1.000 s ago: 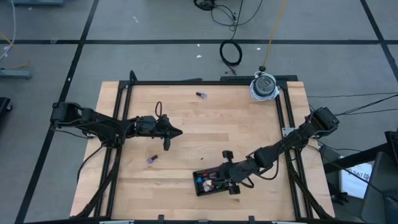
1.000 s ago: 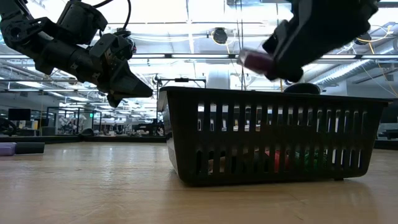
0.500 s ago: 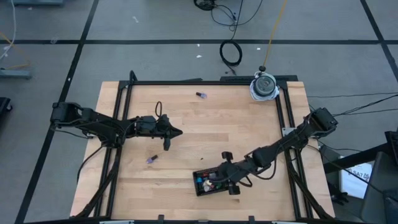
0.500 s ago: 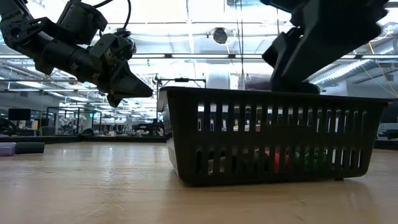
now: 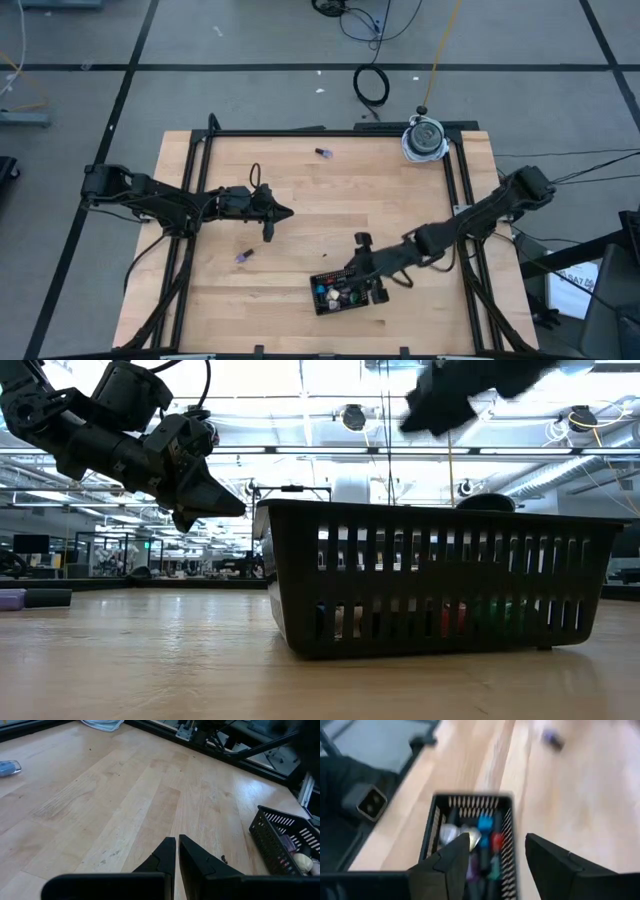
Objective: Pick & Place Nail Polish
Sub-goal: Put the purple nail polish bottle into the black bin
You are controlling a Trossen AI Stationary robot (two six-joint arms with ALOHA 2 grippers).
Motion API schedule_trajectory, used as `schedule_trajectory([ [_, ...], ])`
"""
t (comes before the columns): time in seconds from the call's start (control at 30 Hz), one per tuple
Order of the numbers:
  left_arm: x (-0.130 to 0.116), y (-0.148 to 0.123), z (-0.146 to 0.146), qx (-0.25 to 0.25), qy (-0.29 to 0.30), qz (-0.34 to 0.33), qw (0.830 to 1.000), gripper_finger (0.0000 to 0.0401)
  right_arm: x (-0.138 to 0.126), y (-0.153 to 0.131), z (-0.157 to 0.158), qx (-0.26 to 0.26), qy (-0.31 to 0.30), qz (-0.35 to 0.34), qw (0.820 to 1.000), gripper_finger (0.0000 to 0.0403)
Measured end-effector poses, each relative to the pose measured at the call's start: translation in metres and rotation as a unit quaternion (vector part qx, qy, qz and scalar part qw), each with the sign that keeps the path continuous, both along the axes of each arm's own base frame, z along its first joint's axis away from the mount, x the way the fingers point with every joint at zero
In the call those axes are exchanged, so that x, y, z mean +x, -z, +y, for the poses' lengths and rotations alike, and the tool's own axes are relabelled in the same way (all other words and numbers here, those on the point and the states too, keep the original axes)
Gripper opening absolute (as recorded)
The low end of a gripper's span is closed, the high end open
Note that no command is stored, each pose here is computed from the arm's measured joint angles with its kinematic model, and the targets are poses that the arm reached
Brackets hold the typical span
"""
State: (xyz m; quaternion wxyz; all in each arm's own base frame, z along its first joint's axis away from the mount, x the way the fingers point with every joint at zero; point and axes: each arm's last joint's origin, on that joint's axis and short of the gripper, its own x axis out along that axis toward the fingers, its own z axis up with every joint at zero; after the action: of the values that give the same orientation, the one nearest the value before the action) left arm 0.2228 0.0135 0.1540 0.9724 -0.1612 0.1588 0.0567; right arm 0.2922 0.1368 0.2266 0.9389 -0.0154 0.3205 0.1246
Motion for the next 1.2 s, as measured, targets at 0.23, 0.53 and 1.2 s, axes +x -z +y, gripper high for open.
schedule_trajectory([
  [0.23,0.0,-0.001,0.0,-0.001,-0.004,-0.003,1.0,0.0019,-0.013,-0.052,-0.017,-0.028,-0.027,-0.127,0.991,0.0163],
  [0.53,0.0,0.0,0.0,-0.002,0.001,0.002,1.0,0.0019,-0.014,-0.069,-0.022,-0.102,-0.071,-0.208,0.97,0.0151],
  [1.2,0.0,0.0,0.002,-0.075,-0.033,-0.004,0.997,0.0022,-0.076,-0.018,-0.097,0.003,0.014,-0.354,0.935,0.0132],
])
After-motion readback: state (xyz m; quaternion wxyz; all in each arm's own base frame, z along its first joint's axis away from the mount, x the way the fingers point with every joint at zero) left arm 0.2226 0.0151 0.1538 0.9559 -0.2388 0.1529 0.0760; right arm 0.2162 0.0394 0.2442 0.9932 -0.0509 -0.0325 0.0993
